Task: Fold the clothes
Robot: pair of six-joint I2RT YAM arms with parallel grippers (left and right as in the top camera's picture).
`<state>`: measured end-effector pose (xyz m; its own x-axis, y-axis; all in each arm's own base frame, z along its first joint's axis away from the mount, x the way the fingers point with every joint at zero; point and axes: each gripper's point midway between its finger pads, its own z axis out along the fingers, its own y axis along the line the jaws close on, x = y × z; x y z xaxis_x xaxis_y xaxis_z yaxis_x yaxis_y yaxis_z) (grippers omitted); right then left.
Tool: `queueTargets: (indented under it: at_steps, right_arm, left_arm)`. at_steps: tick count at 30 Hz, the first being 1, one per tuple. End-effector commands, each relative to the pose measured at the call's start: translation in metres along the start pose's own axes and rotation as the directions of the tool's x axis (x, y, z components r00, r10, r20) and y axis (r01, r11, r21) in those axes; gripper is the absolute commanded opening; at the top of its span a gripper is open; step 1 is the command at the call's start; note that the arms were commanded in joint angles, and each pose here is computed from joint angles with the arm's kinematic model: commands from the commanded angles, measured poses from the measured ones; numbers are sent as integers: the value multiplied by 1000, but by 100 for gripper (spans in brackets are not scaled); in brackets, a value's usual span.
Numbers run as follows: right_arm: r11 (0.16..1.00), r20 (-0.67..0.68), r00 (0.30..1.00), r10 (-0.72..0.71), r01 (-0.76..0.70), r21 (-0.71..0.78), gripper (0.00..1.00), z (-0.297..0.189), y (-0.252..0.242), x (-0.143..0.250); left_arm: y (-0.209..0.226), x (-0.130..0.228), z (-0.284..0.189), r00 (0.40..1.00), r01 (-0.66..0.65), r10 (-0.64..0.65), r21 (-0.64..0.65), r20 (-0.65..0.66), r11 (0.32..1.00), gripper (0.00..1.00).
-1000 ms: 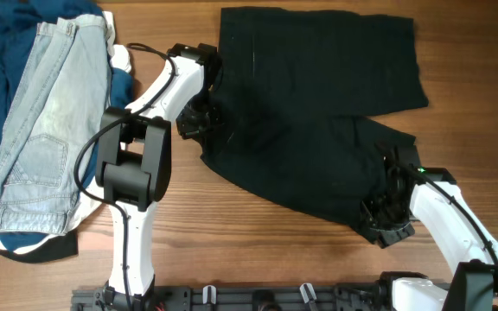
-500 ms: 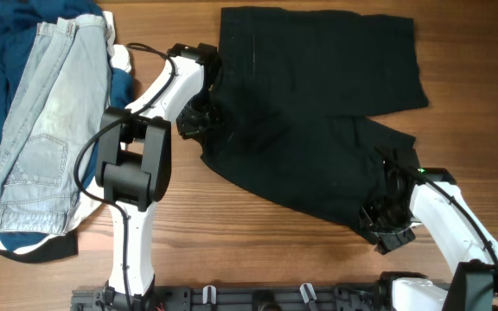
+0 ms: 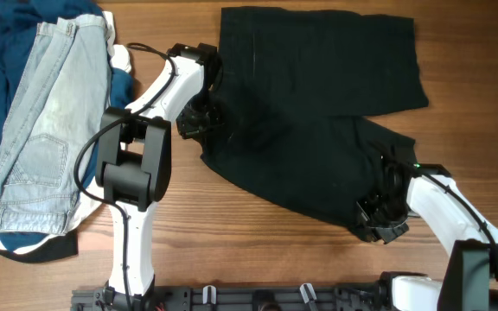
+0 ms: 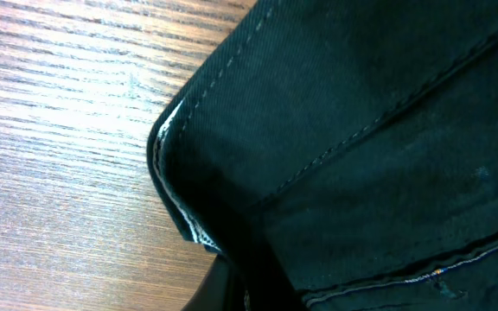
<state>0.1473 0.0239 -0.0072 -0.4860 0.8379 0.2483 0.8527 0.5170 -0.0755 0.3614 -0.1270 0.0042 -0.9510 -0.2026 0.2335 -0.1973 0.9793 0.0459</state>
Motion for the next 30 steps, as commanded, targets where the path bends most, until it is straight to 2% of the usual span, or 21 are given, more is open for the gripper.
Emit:
queueTargets:
  at_steps: [1, 4, 8, 12, 15, 18, 23, 30]
  right_arm:
    - [996, -105, 993, -50, 57, 62, 4, 23, -21, 20]
    - [992, -126, 984, -128, 130, 9, 4, 23, -12, 22]
    - [976, -76, 974, -212, 207, -63, 4, 1, 13, 12]
    - [927, 66, 938, -340, 346, -148, 4, -60, 50, -4]
    - [900, 201, 910, -363, 398, -176, 4, -114, 67, -15]
    - [851, 354, 848, -395, 483, -207, 4, -181, 81, -18]
    - [844, 502, 786, -360, 504, -182, 4, -255, 68, -21]
    - [817, 534, 743, -403, 555, -155, 4, -283, 49, -12]
  left_arm:
    - [-2, -3, -4, 1000, 18, -19, 20, 18, 1000, 4]
    - [-2, -3, -4, 1000, 18, -19, 20, 19, 1000, 4]
    - [11, -9, -17, 997, 30, -28, -23, 65, 999, 4]
    - [26, -13, -68, 983, 58, -60, 16, 174, 998, 4]
    - [34, -7, -107, 964, 66, -81, 66, 253, 996, 4]
    - [44, 8, -145, 940, 54, -81, 91, 331, 994, 4]
    - [54, 36, -198, 891, 20, -81, 141, 446, 990, 4]
    - [70, 71, -229, 864, 15, -96, 164, 494, 986, 4]
